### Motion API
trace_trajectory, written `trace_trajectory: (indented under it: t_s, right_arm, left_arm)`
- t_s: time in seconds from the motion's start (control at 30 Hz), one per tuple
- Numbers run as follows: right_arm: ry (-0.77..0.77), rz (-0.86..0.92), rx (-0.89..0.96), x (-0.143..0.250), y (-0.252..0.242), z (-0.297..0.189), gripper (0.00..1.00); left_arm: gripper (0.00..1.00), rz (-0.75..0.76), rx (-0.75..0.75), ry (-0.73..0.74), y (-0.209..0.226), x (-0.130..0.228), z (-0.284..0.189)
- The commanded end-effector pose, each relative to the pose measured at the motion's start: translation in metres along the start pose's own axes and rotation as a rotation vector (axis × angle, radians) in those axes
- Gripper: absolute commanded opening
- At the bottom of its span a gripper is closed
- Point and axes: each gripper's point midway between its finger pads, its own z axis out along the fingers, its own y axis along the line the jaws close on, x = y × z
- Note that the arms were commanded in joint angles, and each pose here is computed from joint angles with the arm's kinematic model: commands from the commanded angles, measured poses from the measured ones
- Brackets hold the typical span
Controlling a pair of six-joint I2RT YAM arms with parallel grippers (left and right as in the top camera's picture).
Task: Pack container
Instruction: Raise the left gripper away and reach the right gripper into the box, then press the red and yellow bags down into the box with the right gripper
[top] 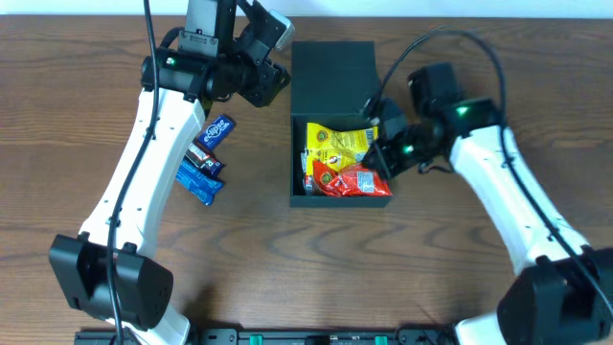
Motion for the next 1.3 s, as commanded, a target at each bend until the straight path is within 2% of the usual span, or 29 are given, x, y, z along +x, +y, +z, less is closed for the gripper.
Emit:
trace_trajectory:
  t_s: [0.0,0.33,0.57,0.8,1.1,1.27]
  right_arm:
    - [0.023,0.044,0.029,0.010,-0.002,0.015,0.01]
    - [0.177,0.118,0.055,0.050,-0.026,0.065,0.02]
    - [0.222,0.125,0.052,0.055,-0.033,0.090,0.02]
    - [0.210,0.118,0.052,0.043,-0.025,0.071,0.01]
    - [0.008,-0.023,0.093,-0.003,-0.001,0.009,0.02]
    - [0.049,-0.009,0.142,0.003,-0.014,0.018,0.02]
  left_arm:
    - [0.53,-0.014,0.012,0.005,0.001,0.002,0.003]
    - [0.54,-0.014,0.012,0.004,0.001,0.002,0.003]
    - [0.54,-0.016,0.014,0.009,0.001,0.003,0.003]
    - [0.54,-0.016,0.014,0.010,0.001,0.003,0.003]
    - [0.54,-0.015,0.003,0.013,0.002,0.004,0.003]
    - [0.54,-0.013,0.000,0.005,0.003,0.002,0.003]
